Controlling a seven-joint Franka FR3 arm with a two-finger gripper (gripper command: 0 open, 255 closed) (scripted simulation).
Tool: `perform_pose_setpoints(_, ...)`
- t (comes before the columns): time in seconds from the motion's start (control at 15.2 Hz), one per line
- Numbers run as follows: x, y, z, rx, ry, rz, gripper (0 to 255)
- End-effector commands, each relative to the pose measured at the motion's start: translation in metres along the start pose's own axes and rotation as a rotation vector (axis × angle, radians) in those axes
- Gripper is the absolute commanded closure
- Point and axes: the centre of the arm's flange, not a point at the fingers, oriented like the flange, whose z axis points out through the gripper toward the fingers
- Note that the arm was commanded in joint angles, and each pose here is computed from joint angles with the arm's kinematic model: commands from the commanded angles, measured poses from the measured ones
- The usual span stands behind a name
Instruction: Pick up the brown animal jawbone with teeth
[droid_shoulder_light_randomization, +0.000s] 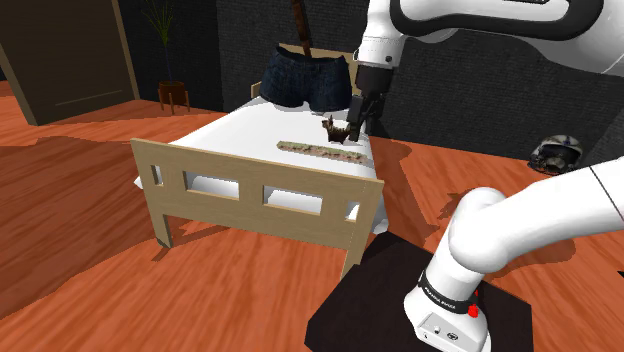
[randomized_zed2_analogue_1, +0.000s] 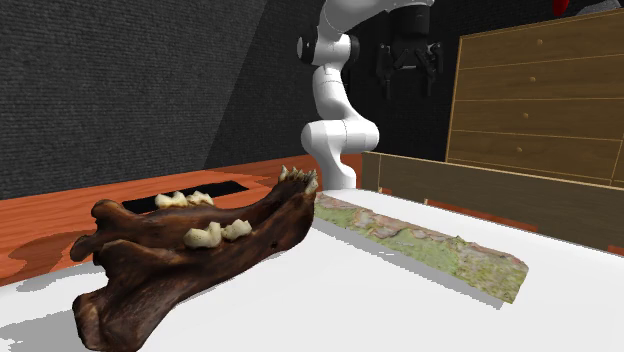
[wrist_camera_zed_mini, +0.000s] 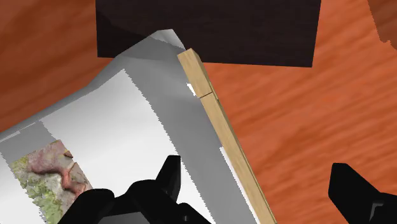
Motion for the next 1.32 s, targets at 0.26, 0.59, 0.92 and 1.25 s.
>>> perform_pose_setpoints(0.26,0.045,0.029,0.007,-0.001,-0.012,0.077,0)
perform_pose_setpoints(0.59,0.098,0.071,0.017,-0.002,-0.027,0.174,0)
perform_pose_setpoints(0.92,0.146,0.118,0.028,-0.002,-0.042,0.271,0)
perform_pose_setpoints(1.25,0.189,0.169,0.039,-0.003,-0.057,0.367,0)
